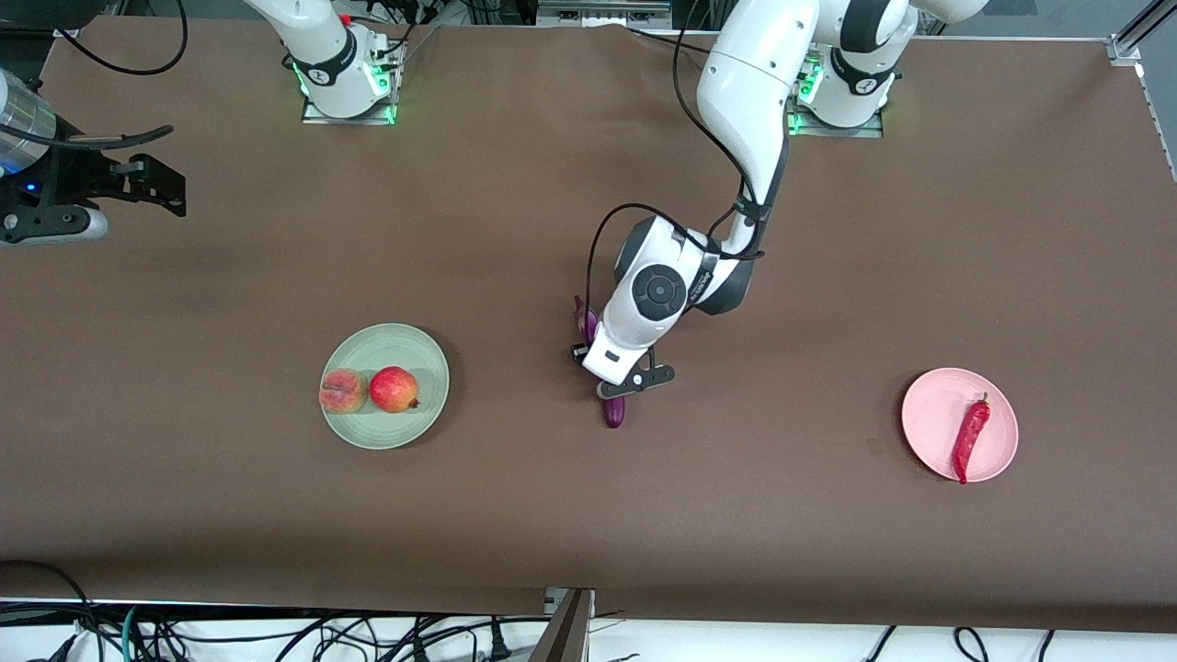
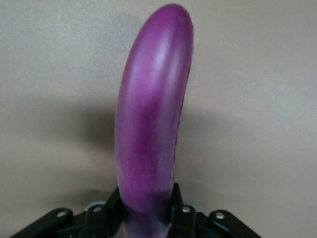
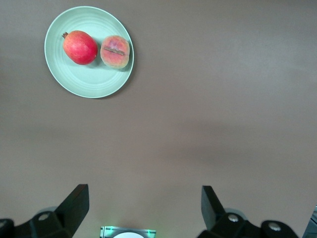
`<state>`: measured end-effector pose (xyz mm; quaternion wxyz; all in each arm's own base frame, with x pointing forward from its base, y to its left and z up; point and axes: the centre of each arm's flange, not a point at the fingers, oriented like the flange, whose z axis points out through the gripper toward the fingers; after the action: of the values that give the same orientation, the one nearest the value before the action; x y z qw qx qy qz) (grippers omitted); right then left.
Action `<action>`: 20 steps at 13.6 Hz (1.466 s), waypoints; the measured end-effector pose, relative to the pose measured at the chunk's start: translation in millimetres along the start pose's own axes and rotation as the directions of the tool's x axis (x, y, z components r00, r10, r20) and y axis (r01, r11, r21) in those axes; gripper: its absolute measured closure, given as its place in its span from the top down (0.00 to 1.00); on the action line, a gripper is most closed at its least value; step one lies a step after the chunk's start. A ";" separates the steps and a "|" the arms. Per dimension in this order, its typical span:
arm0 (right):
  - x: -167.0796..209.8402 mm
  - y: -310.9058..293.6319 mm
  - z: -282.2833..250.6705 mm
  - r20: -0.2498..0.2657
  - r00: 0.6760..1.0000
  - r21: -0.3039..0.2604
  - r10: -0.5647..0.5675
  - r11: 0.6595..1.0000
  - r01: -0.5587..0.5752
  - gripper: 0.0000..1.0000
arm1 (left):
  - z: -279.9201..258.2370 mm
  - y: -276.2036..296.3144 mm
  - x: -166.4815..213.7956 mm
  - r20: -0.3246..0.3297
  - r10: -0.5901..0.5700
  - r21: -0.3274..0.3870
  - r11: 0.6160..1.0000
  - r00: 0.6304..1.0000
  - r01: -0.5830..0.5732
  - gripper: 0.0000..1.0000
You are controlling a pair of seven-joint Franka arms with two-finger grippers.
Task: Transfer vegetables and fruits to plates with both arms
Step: 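Grasp the purple eggplant with the left gripper and lift it, then lower the eggplant onto the pink plate and open the left gripper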
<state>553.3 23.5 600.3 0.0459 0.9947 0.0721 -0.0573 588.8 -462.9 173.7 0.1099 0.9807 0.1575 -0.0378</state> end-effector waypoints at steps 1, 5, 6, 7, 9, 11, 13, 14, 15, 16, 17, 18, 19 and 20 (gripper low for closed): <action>0.1 4.6 1.5 0.003 1.000 0.002 0.003 1.000 -0.003 1.00 | -3.6 -2.6 5.9 -0.009 0.014 0.000 1.000 1.000 -0.014 0.39; 0.6 7.2 3.6 0.007 1.000 0.005 0.008 1.000 -0.008 1.00 | -75.3 -83.7 107.9 0.047 0.152 0.004 0.988 0.987 -0.152 0.39; 1.0 7.4 4.2 0.008 1.000 0.005 0.008 1.000 -0.008 1.00 | -103.3 -120.7 141.1 0.074 0.203 -0.012 0.979 0.976 -0.203 0.39; 1.5 8.8 5.6 0.010 1.000 0.006 0.010 1.000 -0.010 1.00 | -133.8 -165.6 175.0 0.100 0.267 -0.038 0.964 0.959 -0.264 0.36; 2.5 14.4 8.8 0.016 1.000 0.007 0.020 1.000 -0.020 1.00 | -175.6 -253.4 223.8 0.125 0.401 -0.090 0.916 0.908 -0.392 0.34; 3.3 16.6 10.8 0.020 1.000 0.009 0.023 1.000 -0.023 1.00 | -192.2 -330.3 251.8 0.137 0.541 -0.099 0.841 0.830 -0.532 0.34; 3.5 16.4 11.1 0.020 1.000 0.010 0.019 1.000 -0.019 1.00 | -198.0 -380.1 266.0 0.150 0.643 -0.080 0.765 0.751 -0.639 0.34; 3.6 16.2 11.1 0.020 1.000 0.011 0.019 1.000 -0.019 1.00 | -196.7 -397.1 269.9 0.171 0.668 -0.060 0.741 0.724 -0.669 0.34; 3.8 15.8 11.1 0.019 1.000 0.015 0.019 1.000 -0.019 1.00 | -192.8 -412.2 274.4 0.188 0.689 -0.036 0.717 0.700 -0.697 0.34; 4.1 15.1 11.0 0.017 1.000 0.022 0.018 1.000 -0.019 1.00 | -188.4 -425.9 281.5 0.182 0.718 -0.008 0.684 0.672 -0.729 0.34; 4.3 14.3 10.7 0.015 1.000 0.029 0.018 0.999 -0.018 1.00 | -182.6 -441.6 289.2 0.168 0.748 0.012 0.650 0.642 -0.760 0.34; 4.5 13.9 10.5 0.013 1.000 0.035 0.018 0.999 -0.018 1.00 | -177.4 -458.6 295.5 0.158 0.766 0.024 0.628 0.623 -0.778 0.34; 4.5 14.3 10.3 0.012 1.000 0.037 0.019 0.999 -0.019 1.00 | -173.4 -476.1 299.8 0.154 0.772 0.029 0.621 0.617 -0.783 0.34; 4.4 15.3 10.4 0.012 1.000 0.039 0.021 0.999 -0.021 1.00 | -171.5 -491.3 303.0 0.151 0.774 0.032 0.618 0.615 -0.786 0.34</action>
<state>558.8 8.0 590.7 0.0275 0.9958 0.0601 -0.0640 726.7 122.3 207.6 0.0780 0.9513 -0.2935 -0.0535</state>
